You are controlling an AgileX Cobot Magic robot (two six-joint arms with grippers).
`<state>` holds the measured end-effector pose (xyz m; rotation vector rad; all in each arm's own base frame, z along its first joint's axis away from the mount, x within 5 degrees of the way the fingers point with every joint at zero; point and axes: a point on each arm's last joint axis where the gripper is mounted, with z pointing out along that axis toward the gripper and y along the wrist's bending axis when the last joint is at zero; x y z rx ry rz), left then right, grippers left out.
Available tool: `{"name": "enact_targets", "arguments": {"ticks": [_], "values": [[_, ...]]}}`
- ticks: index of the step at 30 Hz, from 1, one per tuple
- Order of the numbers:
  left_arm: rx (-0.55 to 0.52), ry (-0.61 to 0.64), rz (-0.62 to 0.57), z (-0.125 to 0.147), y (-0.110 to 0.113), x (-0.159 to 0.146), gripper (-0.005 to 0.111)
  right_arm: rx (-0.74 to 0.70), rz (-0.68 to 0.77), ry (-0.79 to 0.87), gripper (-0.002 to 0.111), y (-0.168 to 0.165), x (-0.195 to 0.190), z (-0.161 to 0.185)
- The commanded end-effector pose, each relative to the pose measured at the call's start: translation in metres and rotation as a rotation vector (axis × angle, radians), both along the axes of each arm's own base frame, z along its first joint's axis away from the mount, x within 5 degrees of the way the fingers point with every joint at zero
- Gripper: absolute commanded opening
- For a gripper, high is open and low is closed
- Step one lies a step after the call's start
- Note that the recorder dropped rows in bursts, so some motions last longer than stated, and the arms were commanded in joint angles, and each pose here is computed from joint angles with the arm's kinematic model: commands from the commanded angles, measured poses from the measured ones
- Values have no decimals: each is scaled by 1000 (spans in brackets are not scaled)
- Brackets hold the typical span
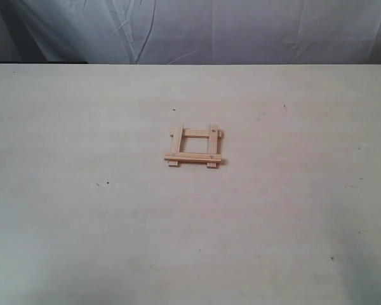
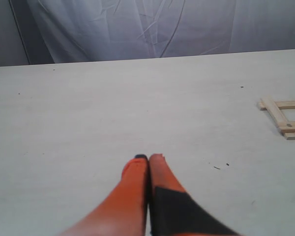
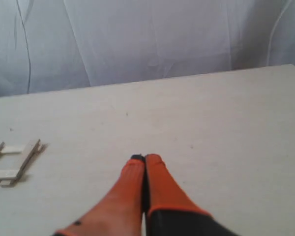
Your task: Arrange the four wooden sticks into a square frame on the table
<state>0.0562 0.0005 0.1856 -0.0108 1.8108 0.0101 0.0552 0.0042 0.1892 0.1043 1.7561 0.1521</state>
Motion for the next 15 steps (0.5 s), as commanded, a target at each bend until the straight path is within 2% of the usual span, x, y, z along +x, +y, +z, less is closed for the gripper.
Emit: {"name": "enact_targets", "arguments": {"ticks": [1, 15], "values": [[-6, -18, 1, 0, 0, 0, 0, -58, -2, 50, -1, -1, -1, -5], [-4, -16, 0, 0, 0, 0, 0, -54, -2, 50, -1, -1, -1, -5]]}}
